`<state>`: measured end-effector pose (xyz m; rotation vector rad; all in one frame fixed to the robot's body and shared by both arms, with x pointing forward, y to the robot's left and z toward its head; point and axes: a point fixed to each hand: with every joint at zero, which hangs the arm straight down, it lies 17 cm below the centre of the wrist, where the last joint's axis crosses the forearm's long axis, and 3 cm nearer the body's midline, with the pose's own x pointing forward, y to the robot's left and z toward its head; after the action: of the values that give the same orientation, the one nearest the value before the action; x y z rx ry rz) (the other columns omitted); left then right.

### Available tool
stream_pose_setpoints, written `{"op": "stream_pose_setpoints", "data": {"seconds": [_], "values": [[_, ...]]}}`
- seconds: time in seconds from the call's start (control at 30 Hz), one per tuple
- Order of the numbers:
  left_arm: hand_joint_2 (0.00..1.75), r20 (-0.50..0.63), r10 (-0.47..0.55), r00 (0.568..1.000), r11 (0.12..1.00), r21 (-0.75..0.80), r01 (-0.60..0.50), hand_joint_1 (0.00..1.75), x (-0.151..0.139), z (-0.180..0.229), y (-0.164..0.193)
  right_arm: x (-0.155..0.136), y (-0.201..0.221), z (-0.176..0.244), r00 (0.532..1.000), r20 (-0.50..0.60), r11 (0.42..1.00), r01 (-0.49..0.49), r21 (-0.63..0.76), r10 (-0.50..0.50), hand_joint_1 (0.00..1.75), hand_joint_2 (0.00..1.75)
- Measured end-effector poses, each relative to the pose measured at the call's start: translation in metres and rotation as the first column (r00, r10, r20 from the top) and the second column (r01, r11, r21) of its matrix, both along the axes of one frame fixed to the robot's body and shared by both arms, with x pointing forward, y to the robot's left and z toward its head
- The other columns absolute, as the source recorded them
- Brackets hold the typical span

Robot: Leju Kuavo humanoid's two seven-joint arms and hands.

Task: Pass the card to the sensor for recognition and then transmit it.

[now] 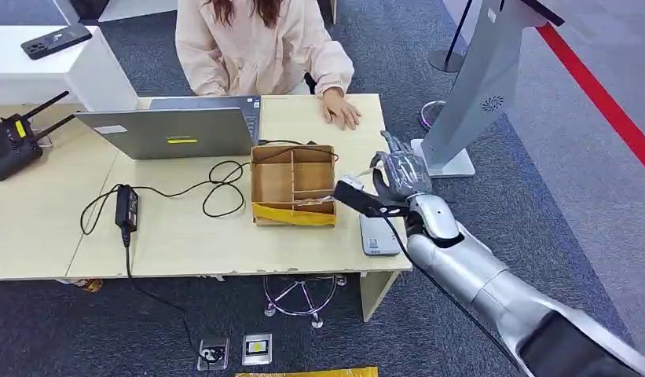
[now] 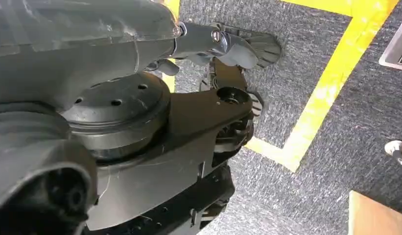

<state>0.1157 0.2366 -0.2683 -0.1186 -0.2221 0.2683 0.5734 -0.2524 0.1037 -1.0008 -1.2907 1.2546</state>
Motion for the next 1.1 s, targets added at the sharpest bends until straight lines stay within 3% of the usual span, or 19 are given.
{"op": "stream_pose_setpoints", "data": {"seconds": [1.1], "values": [[0.0, -0.001, 0.019, 1.0, 1.0, 0.013, -0.019, 0.0, -0.005, -0.001, 0.006, -0.039, -0.024, -0.075, 0.989, -0.147, 0.999, 0.011, -0.05, -0.019, 1.75, 1.75]]}}
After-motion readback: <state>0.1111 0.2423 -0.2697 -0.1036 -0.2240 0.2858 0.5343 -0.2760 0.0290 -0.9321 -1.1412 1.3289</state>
